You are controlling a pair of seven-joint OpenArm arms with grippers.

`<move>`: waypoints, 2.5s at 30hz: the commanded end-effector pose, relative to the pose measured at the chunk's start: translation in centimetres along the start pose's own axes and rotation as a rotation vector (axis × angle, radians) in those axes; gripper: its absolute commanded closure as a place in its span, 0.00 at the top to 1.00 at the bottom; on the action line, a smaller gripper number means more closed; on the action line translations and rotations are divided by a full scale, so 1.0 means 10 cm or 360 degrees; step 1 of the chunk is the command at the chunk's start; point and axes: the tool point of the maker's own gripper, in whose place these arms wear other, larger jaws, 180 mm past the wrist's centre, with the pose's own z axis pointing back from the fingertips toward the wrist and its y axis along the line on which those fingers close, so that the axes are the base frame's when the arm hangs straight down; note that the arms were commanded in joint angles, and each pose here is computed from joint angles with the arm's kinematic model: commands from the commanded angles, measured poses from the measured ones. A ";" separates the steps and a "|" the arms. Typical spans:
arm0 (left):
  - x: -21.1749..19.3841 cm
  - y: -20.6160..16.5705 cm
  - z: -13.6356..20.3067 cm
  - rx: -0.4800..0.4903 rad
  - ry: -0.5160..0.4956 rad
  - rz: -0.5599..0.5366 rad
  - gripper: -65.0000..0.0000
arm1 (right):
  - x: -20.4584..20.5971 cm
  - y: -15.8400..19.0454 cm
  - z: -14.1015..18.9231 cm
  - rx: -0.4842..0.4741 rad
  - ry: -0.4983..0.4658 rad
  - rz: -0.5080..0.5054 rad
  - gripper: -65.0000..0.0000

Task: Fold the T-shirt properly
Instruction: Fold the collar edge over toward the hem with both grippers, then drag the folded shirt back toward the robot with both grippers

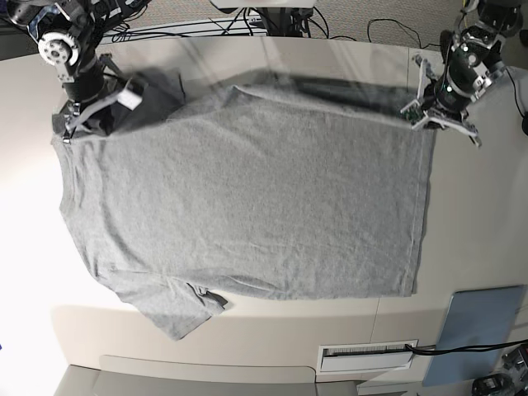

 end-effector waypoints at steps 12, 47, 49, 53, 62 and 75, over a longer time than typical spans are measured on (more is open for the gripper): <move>0.11 0.21 -0.36 0.0101 -0.0106 0.0227 0.00 | -0.08 -0.36 -0.41 -0.0130 -0.0054 -0.0234 0.00; 0.36 0.79 -0.54 0.0322 -0.0254 0.0468 0.00 | -0.34 -0.45 -0.76 -0.0174 0.0067 -0.0466 0.00; 0.35 0.78 -0.54 0.0322 -0.0250 0.0469 0.00 | -0.29 -0.46 -0.77 -0.0174 0.0047 -0.0516 0.14; 0.35 0.79 -0.54 0.0323 -0.0250 0.0469 0.37 | -0.21 -0.56 -0.81 -0.0220 0.0024 -0.0574 0.47; 0.20 0.80 -0.55 0.0346 -0.0155 0.0798 0.45 | -0.53 -0.66 -0.77 -0.0363 0.0293 -0.0813 0.39; 0.30 0.28 -0.83 0.0132 -0.0202 0.1287 0.00 | -0.83 -0.17 -0.97 -0.0196 0.0374 -0.1205 0.00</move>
